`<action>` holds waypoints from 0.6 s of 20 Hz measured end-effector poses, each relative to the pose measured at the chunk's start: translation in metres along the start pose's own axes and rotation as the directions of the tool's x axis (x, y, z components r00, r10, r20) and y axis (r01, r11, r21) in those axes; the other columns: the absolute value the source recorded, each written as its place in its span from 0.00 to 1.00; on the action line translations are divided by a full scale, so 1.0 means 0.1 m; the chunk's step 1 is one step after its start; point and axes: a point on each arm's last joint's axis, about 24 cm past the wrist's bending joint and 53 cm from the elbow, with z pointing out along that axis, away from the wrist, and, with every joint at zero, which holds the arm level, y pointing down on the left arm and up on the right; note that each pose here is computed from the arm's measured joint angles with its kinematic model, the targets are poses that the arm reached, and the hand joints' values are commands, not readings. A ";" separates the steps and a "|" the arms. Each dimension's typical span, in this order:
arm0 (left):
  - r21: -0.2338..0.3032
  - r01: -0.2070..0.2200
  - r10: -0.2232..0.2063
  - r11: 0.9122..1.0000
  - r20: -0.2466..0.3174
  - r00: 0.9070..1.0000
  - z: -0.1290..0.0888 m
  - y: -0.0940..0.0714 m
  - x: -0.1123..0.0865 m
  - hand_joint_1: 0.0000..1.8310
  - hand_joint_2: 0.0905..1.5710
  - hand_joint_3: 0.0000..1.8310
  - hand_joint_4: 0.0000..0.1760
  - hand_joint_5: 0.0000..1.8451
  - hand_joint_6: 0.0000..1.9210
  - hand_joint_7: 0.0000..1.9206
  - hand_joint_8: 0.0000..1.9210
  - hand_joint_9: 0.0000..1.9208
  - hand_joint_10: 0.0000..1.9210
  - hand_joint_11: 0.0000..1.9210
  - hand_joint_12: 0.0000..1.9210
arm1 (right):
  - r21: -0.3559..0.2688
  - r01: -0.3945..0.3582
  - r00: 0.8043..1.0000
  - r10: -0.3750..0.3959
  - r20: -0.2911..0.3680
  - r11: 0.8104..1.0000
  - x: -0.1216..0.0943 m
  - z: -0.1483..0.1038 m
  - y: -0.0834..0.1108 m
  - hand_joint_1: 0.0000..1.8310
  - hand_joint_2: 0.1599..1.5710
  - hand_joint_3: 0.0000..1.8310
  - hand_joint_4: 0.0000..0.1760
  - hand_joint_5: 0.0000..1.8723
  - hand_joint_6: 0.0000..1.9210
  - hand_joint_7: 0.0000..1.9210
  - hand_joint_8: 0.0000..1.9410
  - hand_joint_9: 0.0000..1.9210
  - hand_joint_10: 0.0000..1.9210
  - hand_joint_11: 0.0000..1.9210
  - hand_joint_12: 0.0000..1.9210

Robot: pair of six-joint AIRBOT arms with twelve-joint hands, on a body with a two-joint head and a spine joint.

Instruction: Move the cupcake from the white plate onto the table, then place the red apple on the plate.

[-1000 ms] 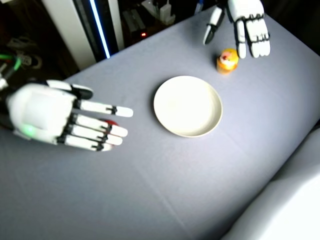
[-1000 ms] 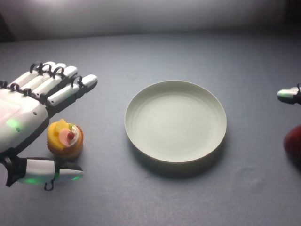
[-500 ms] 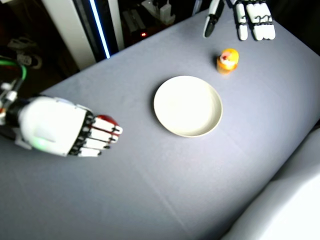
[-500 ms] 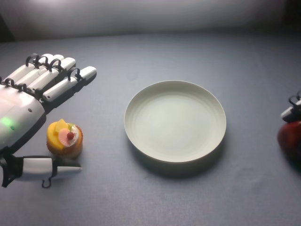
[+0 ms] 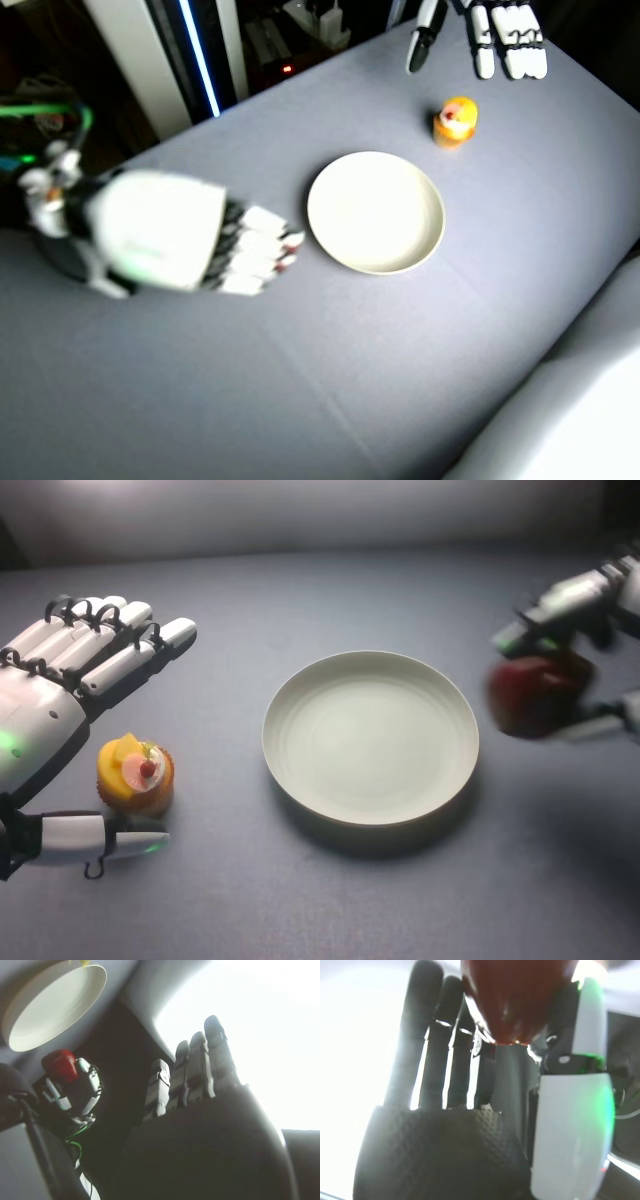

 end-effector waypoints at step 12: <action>0.018 0.010 -0.010 1.000 -0.001 1.000 0.01 -0.05 0.02 0.45 0.48 0.00 0.88 0.00 0.00 0.00 0.00 0.00 0.00 0.00 0.00 | -0.039 -0.010 0.979 0.002 -0.203 0.999 0.98 1.04 0.16 0.74 0.64 0.00 0.00 0.61 0.25 0.55 0.57 0.45 0.68 0.32 0.77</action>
